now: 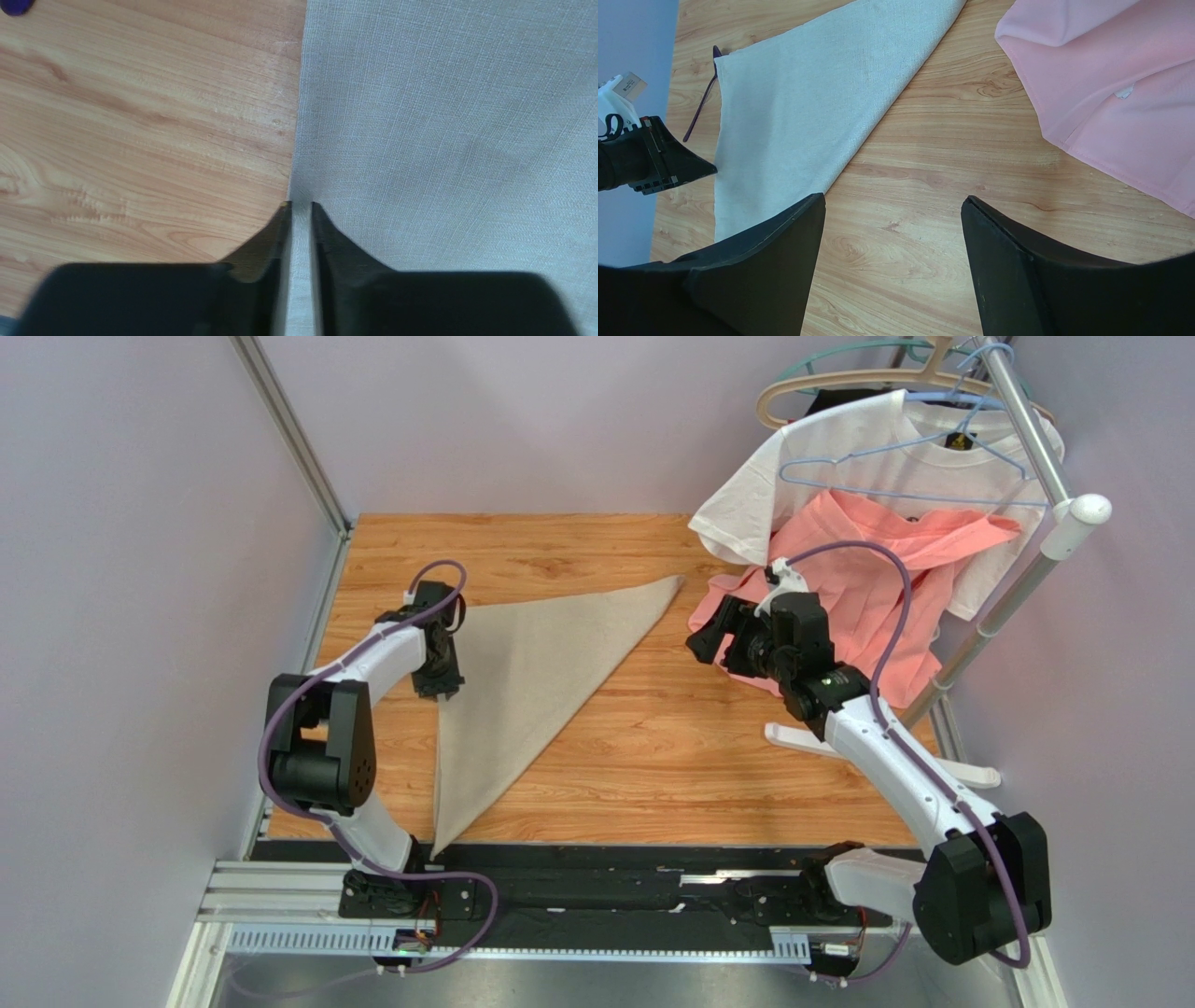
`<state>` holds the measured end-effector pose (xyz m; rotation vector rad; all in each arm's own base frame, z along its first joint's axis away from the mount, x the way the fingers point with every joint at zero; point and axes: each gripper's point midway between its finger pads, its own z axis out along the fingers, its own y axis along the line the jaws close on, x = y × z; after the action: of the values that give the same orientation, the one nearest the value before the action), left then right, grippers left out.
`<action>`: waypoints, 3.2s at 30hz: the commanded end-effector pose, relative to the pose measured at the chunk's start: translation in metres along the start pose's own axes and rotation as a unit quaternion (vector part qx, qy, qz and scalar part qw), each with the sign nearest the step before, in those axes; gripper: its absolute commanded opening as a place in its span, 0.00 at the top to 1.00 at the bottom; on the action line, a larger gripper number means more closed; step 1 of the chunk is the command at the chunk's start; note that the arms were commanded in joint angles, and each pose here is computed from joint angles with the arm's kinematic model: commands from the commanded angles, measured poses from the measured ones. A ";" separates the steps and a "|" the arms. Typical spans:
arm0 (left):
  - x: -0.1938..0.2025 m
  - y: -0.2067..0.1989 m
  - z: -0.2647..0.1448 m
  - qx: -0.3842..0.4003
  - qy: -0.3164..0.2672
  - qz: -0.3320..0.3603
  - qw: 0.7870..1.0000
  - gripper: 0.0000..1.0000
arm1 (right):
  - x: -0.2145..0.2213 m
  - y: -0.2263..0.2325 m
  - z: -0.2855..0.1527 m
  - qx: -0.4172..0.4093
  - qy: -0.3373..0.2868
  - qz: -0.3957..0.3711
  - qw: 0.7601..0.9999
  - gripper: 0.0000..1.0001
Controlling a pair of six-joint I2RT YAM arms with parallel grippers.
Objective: Fold the napkin, place the utensils inside, and roll it up
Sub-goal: Fold the napkin, then grab a utensil with the left arm
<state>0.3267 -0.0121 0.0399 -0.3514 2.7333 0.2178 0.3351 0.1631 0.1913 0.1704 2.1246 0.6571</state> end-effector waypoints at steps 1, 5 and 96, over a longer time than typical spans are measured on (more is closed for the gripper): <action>-0.026 -0.006 -0.016 0.013 -0.034 0.001 0.999 0.63 | -0.008 -0.002 0.010 0.005 -0.008 -0.009 1.000 0.25; -0.038 -0.006 -0.027 0.013 -0.045 0.000 0.999 0.48 | -0.016 0.001 0.028 0.002 -0.005 -0.006 1.000 0.24; -0.190 0.015 0.043 0.075 -0.104 0.208 0.970 0.50 | -0.045 -0.056 0.228 0.030 0.035 0.078 0.996 0.29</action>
<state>0.5138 0.0464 0.0699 0.0693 2.5812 0.1178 0.5509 0.1848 0.0470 0.4363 2.2778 0.6335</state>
